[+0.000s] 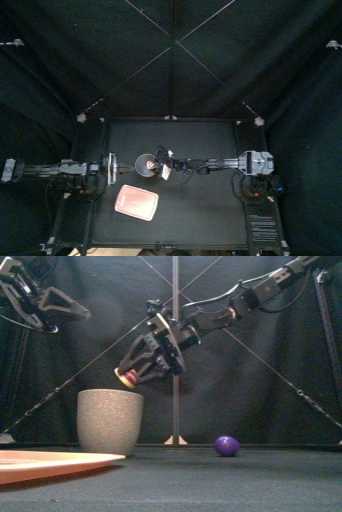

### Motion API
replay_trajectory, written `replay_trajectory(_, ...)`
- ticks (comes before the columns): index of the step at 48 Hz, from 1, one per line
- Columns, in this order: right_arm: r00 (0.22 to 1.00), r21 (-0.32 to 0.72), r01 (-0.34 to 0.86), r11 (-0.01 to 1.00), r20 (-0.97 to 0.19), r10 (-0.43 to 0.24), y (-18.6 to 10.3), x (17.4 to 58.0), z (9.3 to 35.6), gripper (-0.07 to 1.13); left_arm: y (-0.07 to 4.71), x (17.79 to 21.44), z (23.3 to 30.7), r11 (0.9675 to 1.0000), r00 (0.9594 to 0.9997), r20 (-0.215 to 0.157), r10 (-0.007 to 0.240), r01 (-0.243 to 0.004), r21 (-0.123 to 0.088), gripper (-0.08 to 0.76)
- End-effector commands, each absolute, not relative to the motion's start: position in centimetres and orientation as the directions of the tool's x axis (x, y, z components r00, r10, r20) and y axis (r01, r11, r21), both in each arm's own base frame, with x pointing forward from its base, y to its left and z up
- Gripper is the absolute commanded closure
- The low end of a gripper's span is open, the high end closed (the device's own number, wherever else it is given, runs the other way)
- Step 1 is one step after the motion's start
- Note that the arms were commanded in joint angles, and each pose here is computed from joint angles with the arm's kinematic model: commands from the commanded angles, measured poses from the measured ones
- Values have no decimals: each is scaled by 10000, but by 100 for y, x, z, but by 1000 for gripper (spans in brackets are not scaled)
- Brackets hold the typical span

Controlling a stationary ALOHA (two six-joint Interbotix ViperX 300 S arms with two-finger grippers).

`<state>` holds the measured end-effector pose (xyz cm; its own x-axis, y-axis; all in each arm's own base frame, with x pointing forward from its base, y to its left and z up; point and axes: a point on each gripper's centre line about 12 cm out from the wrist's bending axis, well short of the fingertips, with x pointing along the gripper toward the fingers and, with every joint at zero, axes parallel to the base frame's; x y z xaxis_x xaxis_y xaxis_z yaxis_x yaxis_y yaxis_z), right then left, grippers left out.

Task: Pick the onion then place it in the grey bowl
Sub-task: Drop onion in the grey bowl and return to neutral

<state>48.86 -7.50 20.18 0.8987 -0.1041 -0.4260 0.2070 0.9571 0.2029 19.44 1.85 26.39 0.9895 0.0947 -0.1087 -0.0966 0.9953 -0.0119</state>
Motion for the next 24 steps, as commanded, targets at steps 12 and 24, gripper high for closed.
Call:
replay_trajectory(12,9280,1992,1942,9605,-3548,-1140,-816,5023,2284,53,199,1961,2714,9947,9915,-812,1013,-1025,-104,631)
replay_trajectory(24,9308,1965,1861,9627,-3491,-1087,-776,4971,2338,53,202,1961,2705,9945,9911,-843,1030,-1044,-119,633)
